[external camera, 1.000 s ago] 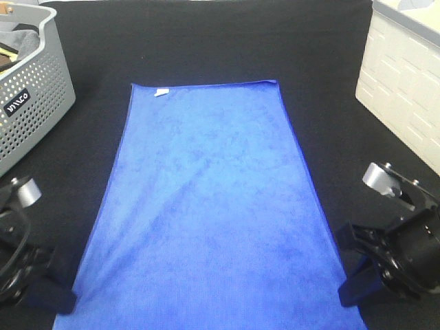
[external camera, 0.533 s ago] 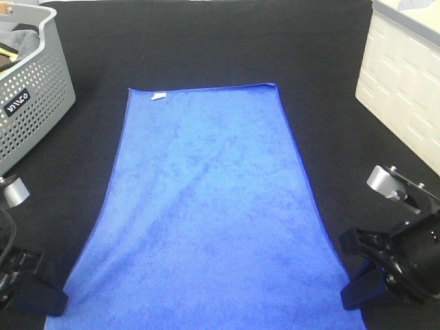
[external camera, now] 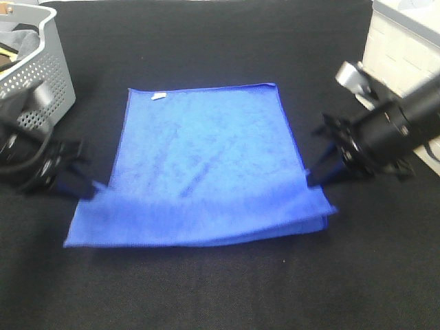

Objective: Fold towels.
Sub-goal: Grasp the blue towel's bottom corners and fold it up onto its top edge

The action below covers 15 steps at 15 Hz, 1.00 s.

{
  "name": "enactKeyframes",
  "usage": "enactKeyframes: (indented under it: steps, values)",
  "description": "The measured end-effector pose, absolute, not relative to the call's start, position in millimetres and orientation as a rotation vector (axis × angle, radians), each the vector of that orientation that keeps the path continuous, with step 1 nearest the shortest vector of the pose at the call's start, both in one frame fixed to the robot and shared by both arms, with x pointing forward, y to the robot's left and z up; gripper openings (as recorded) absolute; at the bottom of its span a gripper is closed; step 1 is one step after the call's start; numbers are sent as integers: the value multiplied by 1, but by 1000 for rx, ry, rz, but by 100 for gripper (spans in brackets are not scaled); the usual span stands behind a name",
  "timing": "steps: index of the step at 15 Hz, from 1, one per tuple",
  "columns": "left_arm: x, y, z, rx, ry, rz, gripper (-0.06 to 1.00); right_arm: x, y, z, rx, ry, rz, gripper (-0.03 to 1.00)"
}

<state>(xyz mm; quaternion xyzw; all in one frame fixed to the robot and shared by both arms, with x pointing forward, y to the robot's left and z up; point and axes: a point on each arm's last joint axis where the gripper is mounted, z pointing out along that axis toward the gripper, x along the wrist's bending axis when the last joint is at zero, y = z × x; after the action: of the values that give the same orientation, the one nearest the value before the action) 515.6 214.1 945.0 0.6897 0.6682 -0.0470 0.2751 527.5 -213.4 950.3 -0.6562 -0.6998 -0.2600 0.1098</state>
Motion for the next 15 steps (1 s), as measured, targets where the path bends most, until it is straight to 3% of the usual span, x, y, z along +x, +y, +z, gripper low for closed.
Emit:
enactKeyframes:
  steps: [10, 15]
  values:
    - [679, 224, 970, 1707, 1735, 69, 0, 705, -192, 958, -1907, -2215, -888, 0]
    - [747, 222, 946, 1636, 1679, 219, 0, 771, -187, 941, -1937, -2302, -1033, 0]
